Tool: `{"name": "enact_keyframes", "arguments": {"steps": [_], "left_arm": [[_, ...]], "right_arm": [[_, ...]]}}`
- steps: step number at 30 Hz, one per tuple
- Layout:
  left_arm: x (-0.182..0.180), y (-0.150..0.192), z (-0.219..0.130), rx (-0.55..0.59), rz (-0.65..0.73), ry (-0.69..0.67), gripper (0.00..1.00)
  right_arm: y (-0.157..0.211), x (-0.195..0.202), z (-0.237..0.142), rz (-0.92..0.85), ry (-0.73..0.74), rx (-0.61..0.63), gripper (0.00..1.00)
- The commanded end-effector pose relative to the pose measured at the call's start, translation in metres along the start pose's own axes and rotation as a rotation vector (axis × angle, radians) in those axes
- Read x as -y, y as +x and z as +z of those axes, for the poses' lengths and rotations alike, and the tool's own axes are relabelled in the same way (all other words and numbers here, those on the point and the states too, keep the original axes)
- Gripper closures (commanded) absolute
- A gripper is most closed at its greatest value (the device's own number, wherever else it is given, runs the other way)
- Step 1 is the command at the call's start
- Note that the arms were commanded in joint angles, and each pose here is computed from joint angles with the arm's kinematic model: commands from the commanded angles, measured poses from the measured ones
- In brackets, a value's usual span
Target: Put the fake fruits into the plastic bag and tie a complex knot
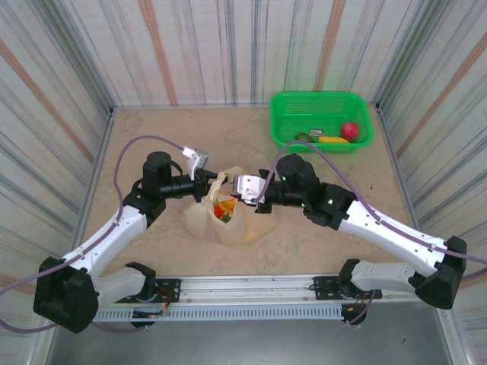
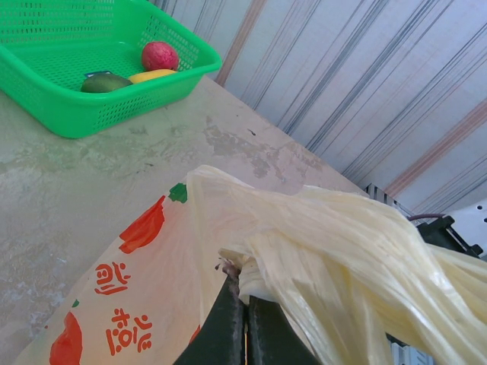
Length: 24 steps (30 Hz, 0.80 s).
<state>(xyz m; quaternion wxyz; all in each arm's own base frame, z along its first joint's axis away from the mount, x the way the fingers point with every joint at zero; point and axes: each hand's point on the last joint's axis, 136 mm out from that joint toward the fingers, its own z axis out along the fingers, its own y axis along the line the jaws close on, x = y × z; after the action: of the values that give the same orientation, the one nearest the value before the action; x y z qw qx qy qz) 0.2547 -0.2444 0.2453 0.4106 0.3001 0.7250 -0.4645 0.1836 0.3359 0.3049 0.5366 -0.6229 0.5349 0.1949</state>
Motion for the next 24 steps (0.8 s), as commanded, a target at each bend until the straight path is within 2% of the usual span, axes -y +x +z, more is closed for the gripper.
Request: {"name": "enact_keyframes", "arguments": {"steps": [1,7,24], "left_arm": [[0.003,-0.009,-0.003,0.024,0.048,-0.001,1.0],[0.003,-0.009,-0.003,0.024,0.045,0.002,1.0],[0.005,-0.011,-0.004,0.033,0.042,0.004,1.0]], "right_arm": [[-0.019,0.001,-0.001,0.161,0.043,0.106,0.69],[-0.01,-0.022,0.025,0.184,-0.008,0.088,0.7],[-0.003,-0.024,0.06,0.213,-0.05,0.079,0.7]]}}
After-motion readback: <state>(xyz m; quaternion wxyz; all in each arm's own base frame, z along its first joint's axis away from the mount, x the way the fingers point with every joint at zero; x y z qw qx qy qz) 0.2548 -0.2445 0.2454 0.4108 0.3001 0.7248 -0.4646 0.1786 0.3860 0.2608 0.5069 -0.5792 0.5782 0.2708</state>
